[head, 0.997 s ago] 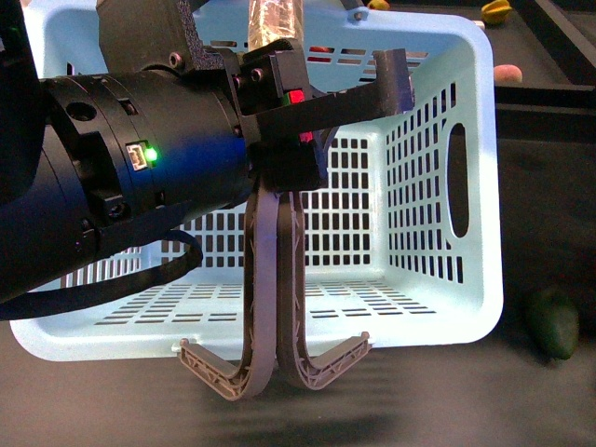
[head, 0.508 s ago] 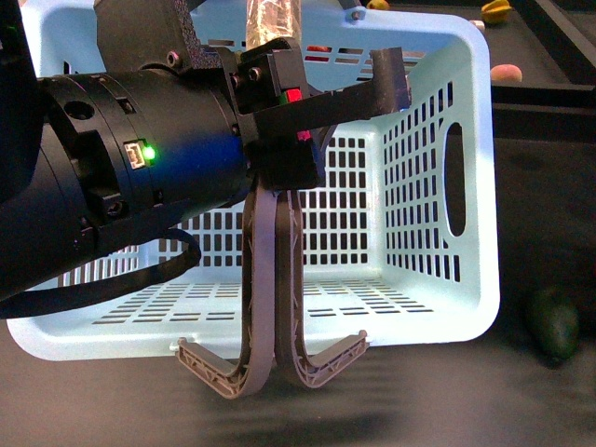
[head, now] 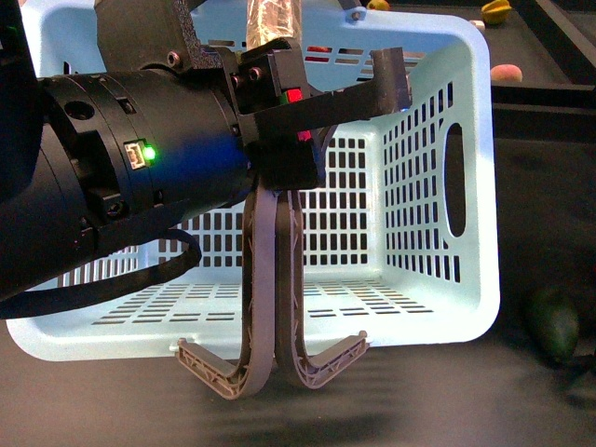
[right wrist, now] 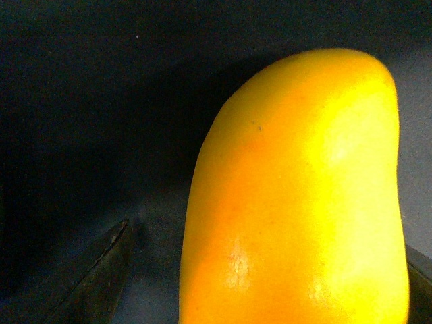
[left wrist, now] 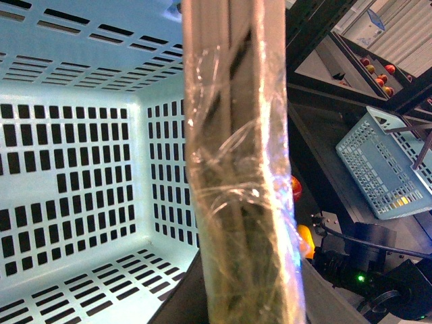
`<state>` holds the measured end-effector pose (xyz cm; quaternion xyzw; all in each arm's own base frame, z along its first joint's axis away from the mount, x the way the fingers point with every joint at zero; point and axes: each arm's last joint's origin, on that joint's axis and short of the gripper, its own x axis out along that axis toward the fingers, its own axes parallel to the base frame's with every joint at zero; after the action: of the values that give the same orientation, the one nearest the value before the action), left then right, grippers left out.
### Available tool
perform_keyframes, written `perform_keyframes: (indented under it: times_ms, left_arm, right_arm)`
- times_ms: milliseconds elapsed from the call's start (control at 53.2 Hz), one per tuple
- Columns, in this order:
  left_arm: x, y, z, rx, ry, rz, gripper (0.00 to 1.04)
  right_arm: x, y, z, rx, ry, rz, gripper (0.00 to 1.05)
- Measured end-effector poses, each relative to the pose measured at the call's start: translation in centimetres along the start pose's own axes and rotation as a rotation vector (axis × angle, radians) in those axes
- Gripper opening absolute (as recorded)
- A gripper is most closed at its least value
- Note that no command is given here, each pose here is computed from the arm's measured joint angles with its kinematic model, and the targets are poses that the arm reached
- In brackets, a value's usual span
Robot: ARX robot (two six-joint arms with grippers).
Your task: Pick mango with right arm and hold basket with left
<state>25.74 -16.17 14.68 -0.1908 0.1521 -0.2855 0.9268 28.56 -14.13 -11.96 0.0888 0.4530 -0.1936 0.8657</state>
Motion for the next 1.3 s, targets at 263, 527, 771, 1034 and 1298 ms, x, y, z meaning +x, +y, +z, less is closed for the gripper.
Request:
perform_keyframes:
  times_ms: [263,527,771,1034,1298]
  left_arm:
    - [0.0,0.0,0.0,0.000,0.000,0.000,0.10]
    - [0.0,0.0,0.0,0.000,0.000,0.000,0.10]
    - [0.0,0.0,0.0,0.000,0.000,0.000,0.10]
    - [0.0,0.0,0.0,0.000,0.000,0.000,0.10]
    - [0.0,0.0,0.0,0.000,0.000,0.000,0.10]
  right_arm:
    - [-1.3,-0.2,0.1,0.002,-0.007,0.019,0.60]
    - [-7.9,0.6,4.5,-0.039,-0.143,0.164,0.59]
    - [-14.9,3.8,7.4,-0.122,-0.235,0.355,0.59]
    - [-24.3,9.8,9.4,-0.234,-0.404,0.516,0.59]
    - [-31.4,17.6,8.1,-0.382,-0.478,0.746,0.59]
